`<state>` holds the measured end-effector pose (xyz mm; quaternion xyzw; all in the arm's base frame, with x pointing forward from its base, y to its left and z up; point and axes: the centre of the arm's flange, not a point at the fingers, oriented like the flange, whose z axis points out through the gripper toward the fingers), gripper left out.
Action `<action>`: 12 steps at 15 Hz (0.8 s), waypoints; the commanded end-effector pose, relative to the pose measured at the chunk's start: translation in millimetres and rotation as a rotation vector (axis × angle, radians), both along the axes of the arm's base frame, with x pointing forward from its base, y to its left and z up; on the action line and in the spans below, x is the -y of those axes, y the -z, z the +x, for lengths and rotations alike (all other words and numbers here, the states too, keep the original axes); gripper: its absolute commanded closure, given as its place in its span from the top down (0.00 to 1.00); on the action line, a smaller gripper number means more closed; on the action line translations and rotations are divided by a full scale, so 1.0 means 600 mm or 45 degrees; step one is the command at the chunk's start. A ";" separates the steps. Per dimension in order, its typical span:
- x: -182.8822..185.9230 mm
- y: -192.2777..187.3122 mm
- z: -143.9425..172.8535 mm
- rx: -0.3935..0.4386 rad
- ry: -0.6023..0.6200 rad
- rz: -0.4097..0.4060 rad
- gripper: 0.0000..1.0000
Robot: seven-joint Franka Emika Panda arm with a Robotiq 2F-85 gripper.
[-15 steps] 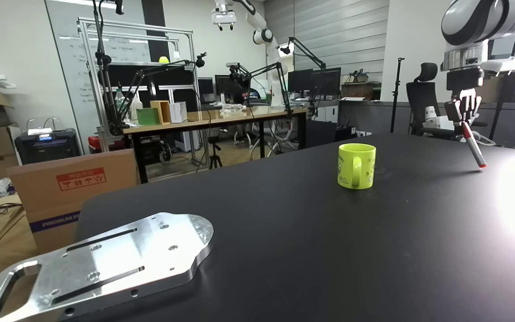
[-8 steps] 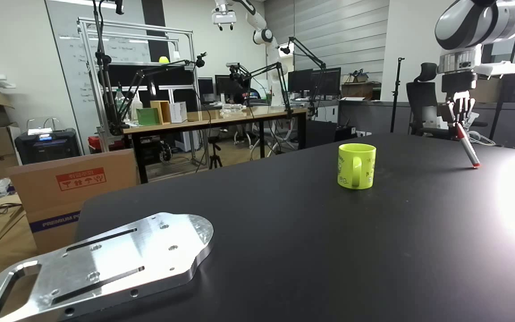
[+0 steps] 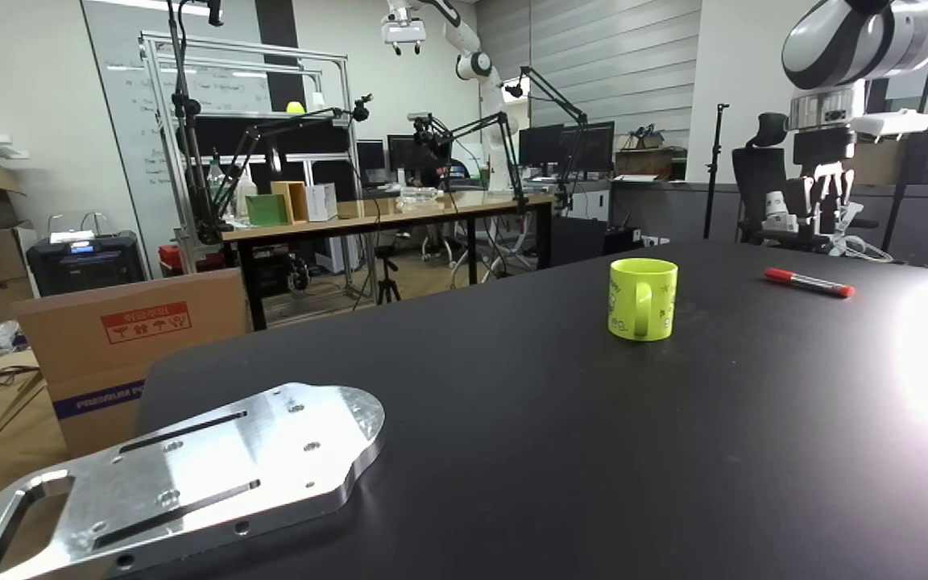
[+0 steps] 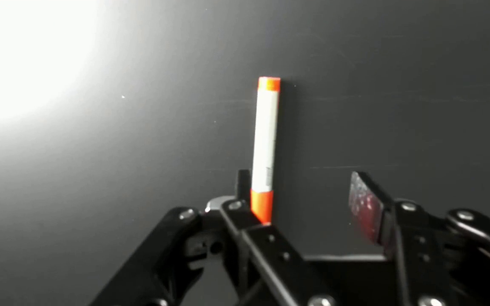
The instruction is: Remove the marker from the yellow cup, show it to the camera, and place it on the table
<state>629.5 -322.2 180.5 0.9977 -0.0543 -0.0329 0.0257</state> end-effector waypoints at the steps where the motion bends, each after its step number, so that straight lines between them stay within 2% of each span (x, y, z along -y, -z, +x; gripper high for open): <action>1: -0.021 -0.047 -0.019 0.056 -0.002 -0.047 0.93; 2: -0.029 -0.060 -0.026 0.068 -0.011 -0.058 1.00; 6: -0.065 -0.103 -0.064 0.123 -0.033 -0.078 1.00; 8: -0.082 -0.106 -0.092 0.103 -0.041 -0.071 1.00; 9: -0.050 -0.086 -0.034 0.114 -0.047 -0.053 1.00; 12: -0.066 -0.092 -0.062 0.099 -0.056 -0.047 1.00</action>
